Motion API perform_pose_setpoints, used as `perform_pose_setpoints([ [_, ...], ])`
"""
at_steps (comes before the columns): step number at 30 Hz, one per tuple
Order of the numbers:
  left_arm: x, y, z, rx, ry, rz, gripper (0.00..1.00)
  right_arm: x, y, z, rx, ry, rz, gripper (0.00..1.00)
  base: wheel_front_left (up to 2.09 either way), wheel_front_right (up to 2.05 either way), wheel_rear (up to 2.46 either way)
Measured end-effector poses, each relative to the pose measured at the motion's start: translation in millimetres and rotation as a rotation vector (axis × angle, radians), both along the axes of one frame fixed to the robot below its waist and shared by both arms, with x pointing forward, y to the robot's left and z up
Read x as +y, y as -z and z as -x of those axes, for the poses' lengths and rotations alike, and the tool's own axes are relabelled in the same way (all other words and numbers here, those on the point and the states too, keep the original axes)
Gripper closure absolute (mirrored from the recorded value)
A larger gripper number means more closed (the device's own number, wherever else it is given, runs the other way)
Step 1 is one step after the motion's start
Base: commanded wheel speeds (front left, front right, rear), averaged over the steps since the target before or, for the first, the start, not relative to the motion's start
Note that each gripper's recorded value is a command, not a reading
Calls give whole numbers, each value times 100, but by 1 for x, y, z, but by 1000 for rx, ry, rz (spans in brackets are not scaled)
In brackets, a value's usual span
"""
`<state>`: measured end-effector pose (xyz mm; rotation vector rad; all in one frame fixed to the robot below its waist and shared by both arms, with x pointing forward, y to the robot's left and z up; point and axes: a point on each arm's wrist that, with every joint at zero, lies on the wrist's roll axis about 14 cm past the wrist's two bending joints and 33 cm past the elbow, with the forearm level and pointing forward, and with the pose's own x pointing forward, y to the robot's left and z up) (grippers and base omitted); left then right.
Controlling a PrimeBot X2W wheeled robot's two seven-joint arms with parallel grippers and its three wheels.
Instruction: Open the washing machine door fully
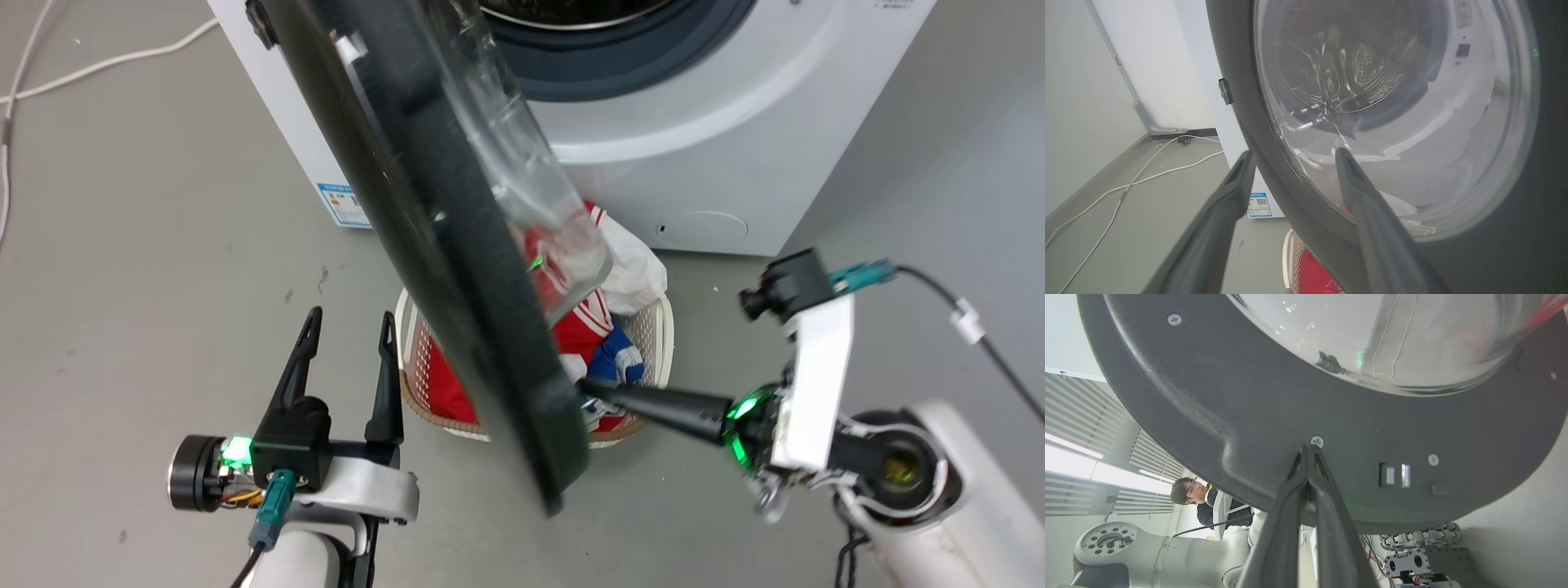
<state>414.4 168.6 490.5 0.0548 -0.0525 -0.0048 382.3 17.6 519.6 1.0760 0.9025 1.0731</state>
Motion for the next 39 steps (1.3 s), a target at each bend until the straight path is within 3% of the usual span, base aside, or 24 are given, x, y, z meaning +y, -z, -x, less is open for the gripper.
perform_pose_setpoints([
  [13, 8, -6, 20, -6, -25, -1, 0, 29, -7, 42, 50, -75, -73, 100, 0, 0, 0],
  [21, 10, -7, 31, -5, -33, 0, 0, 29, -6, 54, 76, -45, -85, 100, 0, 0, 0],
  [30, 9, -11, 44, -17, -31, 2, 0, -17, -21, 31, 50, 245, -151, 100, 0, 0, 0],
  [39, 7, -16, 56, -31, -26, 1, 0, -96, -54, -5, -85, 723, -227, 100, 0, 0, 0],
])
